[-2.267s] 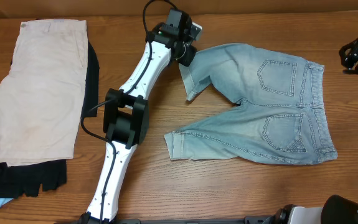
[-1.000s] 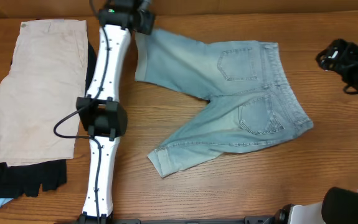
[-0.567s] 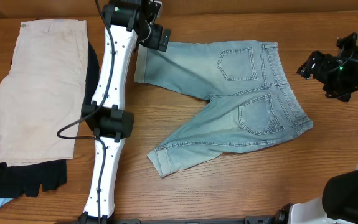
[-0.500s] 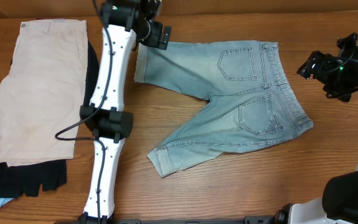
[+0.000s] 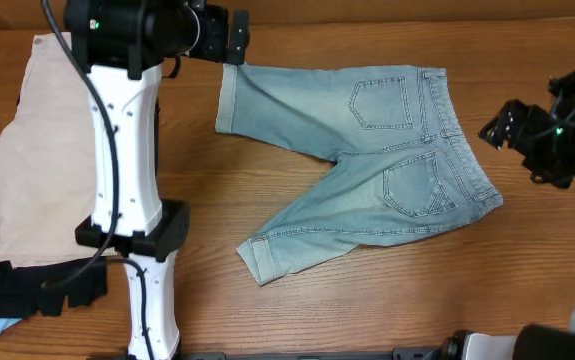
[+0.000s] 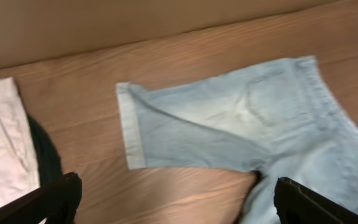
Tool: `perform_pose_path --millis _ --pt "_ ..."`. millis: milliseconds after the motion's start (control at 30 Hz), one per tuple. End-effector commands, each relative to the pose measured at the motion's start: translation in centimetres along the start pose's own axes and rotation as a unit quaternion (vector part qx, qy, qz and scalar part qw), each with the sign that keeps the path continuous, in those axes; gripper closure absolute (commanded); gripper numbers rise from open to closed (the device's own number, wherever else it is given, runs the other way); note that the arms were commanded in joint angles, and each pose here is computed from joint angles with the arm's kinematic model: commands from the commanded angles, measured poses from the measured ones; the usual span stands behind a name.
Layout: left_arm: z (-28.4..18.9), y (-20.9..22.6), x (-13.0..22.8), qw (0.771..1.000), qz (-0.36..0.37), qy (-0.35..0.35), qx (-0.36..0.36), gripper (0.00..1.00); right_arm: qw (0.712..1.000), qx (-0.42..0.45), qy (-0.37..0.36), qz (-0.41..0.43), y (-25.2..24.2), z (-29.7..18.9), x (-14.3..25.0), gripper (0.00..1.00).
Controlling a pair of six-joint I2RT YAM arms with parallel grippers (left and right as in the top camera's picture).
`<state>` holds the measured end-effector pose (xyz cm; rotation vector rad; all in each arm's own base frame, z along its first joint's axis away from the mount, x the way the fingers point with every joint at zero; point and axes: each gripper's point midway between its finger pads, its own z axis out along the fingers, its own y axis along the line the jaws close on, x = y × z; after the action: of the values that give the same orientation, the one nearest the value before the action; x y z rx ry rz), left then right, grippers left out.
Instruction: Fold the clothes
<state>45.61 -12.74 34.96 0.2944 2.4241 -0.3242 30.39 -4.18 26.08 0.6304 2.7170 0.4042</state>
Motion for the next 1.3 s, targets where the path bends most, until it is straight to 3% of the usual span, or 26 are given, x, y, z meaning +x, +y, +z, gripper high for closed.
perform_pose_path --millis 0,200,500,667,900,1067,1267 --pt "-0.7 -2.4 1.8 0.999 0.003 0.037 0.025 0.00 1.000 -0.007 -0.010 -0.006 0.6 -1.9 1.5 0.09" --pt "0.5 -0.4 8.6 0.985 0.000 0.168 -0.047 0.00 1.000 -0.005 0.026 -0.014 1.2 -2.1 3.9 0.10" --pt "5.0 0.4 21.1 0.925 -0.016 0.377 -0.048 0.00 0.993 -0.030 0.064 -0.092 6.6 0.0 6.8 0.12" --pt "7.6 0.0 25.4 0.907 -0.018 0.419 -0.035 0.02 0.989 -0.034 0.093 -0.112 8.0 3.2 8.7 0.12" --pt "10.6 -1.9 32.0 0.884 -0.025 0.464 0.045 0.09 0.987 -0.028 0.109 -0.116 7.5 5.9 9.5 0.12" --pt "13.0 -2.1 35.2 0.888 -0.007 0.457 0.050 0.09 0.988 -0.032 0.092 -0.123 7.8 6.1 8.8 0.09" --pt "15.8 -1.9 36.1 0.908 0.005 0.416 0.056 0.12 0.988 -0.020 0.087 -0.125 7.4 6.2 8.5 0.09"
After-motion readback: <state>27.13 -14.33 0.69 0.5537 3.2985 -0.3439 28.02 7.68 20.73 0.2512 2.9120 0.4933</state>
